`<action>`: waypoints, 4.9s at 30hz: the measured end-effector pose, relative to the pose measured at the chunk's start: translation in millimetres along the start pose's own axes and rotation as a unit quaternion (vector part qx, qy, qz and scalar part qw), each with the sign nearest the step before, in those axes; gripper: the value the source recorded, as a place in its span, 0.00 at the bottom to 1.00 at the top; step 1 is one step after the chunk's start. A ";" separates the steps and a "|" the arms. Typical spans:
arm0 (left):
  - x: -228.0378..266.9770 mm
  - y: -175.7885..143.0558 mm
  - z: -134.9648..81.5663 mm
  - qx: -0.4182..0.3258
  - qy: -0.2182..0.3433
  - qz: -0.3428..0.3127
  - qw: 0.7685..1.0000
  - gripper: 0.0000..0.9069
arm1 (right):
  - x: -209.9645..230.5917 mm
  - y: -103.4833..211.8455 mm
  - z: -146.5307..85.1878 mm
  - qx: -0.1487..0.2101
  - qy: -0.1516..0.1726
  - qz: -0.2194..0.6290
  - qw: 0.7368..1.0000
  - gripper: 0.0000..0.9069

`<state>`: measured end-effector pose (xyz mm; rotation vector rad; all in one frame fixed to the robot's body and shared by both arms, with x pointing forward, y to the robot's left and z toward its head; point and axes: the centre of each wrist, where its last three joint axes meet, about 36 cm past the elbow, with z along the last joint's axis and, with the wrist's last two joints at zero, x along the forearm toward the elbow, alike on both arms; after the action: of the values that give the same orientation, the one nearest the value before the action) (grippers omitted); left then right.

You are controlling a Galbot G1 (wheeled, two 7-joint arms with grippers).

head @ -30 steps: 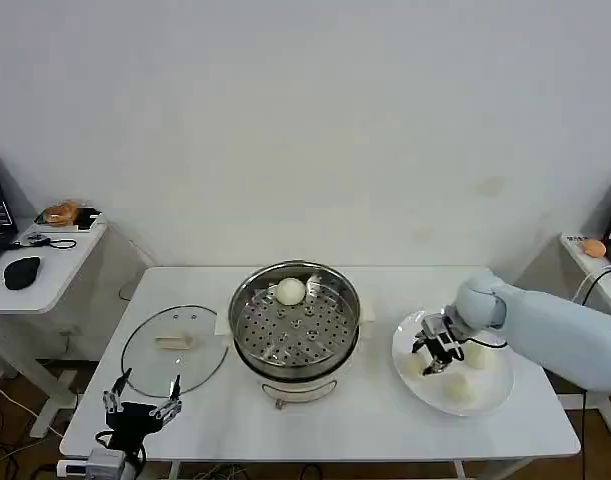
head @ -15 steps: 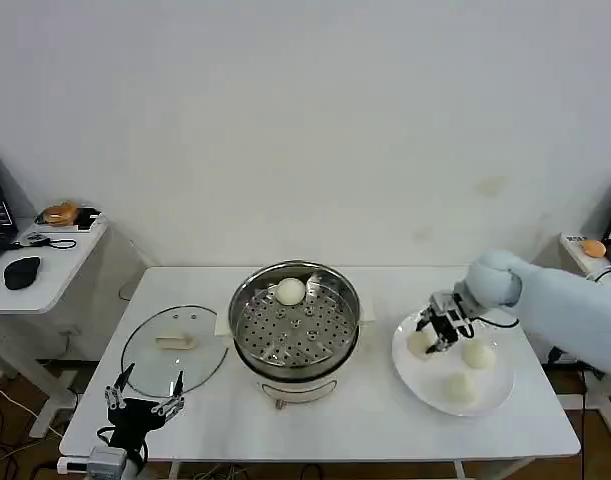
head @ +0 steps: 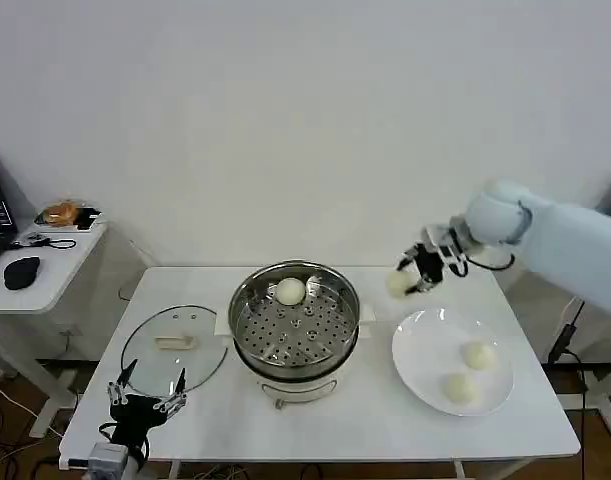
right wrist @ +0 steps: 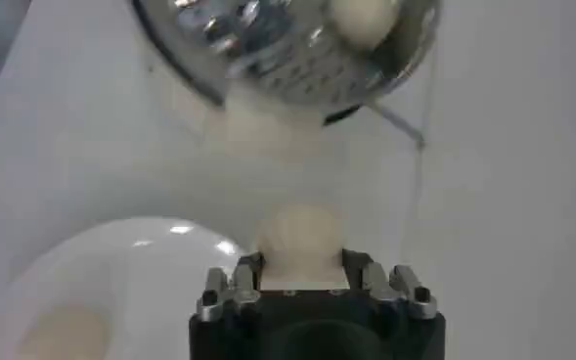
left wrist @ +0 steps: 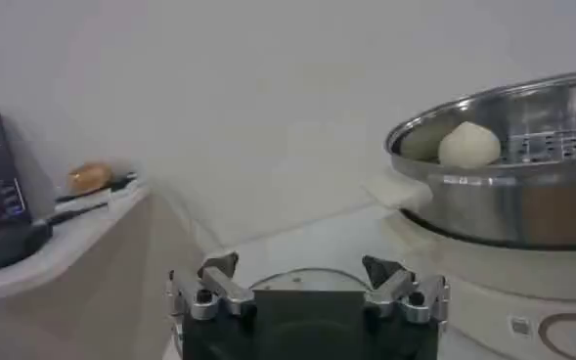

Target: Take steamed baozi put them in steamer then cover it.

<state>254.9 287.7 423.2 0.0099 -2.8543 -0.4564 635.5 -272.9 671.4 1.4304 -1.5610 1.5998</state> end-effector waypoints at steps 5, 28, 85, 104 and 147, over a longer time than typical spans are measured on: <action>-2.0 -0.1 1.2 0.000 0.001 0.001 1.000 1.00 | 13.4 -21.0 -38.5 0.013 -0.020 0.009 1.000 0.64; -3.0 6.2 -0.6 0.001 -0.004 -0.012 1.000 1.00 | -92.4 -43.2 -188.0 -0.004 -0.111 -0.083 0.990 0.64; -2.8 0.9 -7.8 -0.002 -0.012 0.013 1.000 1.00 | -37.0 -33.6 -121.9 0.033 -0.015 -0.044 0.998 1.00; -2.9 -6.2 2.7 -0.003 0.005 0.023 1.000 1.00 | -6.3 78.8 49.3 0.005 0.061 -0.056 0.997 1.00; -6.2 4.4 18.5 -0.013 0.029 0.011 0.999 1.00 | -110.5 203.3 119.4 -0.068 0.086 -0.144 0.983 1.00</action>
<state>256.5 297.8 406.1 -0.0133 -2.7882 -0.4798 533.9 -395.1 465.1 1.3365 -1.2732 1.3800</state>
